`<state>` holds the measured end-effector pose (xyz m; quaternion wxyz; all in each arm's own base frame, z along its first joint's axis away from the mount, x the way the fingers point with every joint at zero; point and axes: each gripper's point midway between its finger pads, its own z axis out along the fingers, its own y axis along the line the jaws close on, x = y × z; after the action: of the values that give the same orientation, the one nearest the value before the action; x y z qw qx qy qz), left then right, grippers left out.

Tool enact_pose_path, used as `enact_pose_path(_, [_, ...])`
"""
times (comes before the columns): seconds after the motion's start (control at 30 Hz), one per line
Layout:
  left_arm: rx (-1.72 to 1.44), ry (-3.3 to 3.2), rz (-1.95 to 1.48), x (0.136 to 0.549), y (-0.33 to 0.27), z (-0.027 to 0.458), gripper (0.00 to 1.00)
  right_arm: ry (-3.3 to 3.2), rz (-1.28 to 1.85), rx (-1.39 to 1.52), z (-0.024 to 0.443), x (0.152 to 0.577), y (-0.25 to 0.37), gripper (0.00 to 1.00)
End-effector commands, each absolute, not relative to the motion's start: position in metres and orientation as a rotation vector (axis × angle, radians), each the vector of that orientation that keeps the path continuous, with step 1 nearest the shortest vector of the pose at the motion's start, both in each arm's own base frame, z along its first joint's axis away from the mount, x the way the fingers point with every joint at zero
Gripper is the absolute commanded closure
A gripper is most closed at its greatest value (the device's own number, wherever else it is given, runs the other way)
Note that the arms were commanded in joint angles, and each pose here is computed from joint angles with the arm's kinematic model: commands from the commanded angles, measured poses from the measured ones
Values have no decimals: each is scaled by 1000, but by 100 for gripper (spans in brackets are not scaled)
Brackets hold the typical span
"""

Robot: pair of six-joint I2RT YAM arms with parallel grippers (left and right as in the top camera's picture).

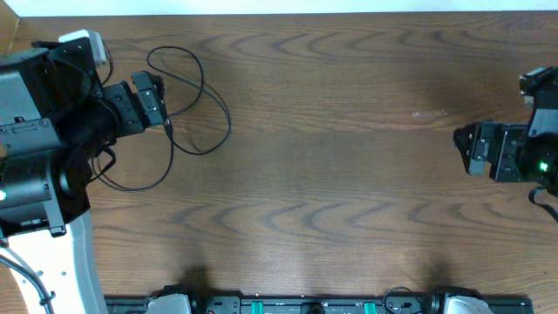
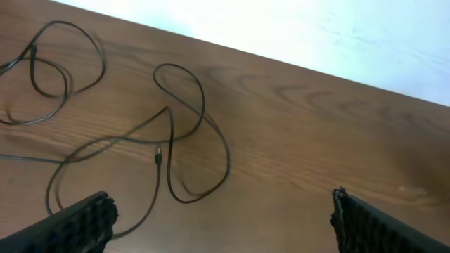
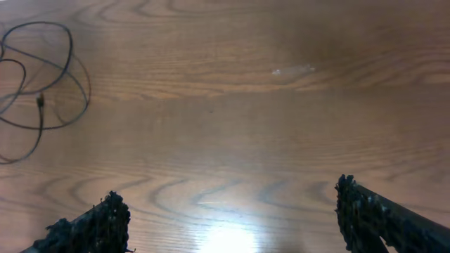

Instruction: Untangle cables

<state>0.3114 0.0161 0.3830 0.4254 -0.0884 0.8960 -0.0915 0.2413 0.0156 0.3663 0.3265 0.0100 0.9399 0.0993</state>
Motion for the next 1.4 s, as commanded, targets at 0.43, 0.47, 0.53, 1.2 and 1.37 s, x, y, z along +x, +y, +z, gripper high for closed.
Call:
enact_pose_path(0.43, [-225,2236,-237,312,16,385,1,2408,208,17,375,249,11,1])
enact_pose_path(0.47, [-225,2236,-237,312,16,385,1,2405,208,16,376,249,11,1])
enact_pose_path(0.53, [-225,2236,-237,312,16,385,1,2400,206,16,377,250,11,1])
enact_pose_path(1.2, [-225,2236,-237,312,16,385,1,2528,166,7,357,227,7,1])
enact_pose_path(1.37, [-225,2236,-237,312,16,385,2,2510,153,-17,359,230,6,1])
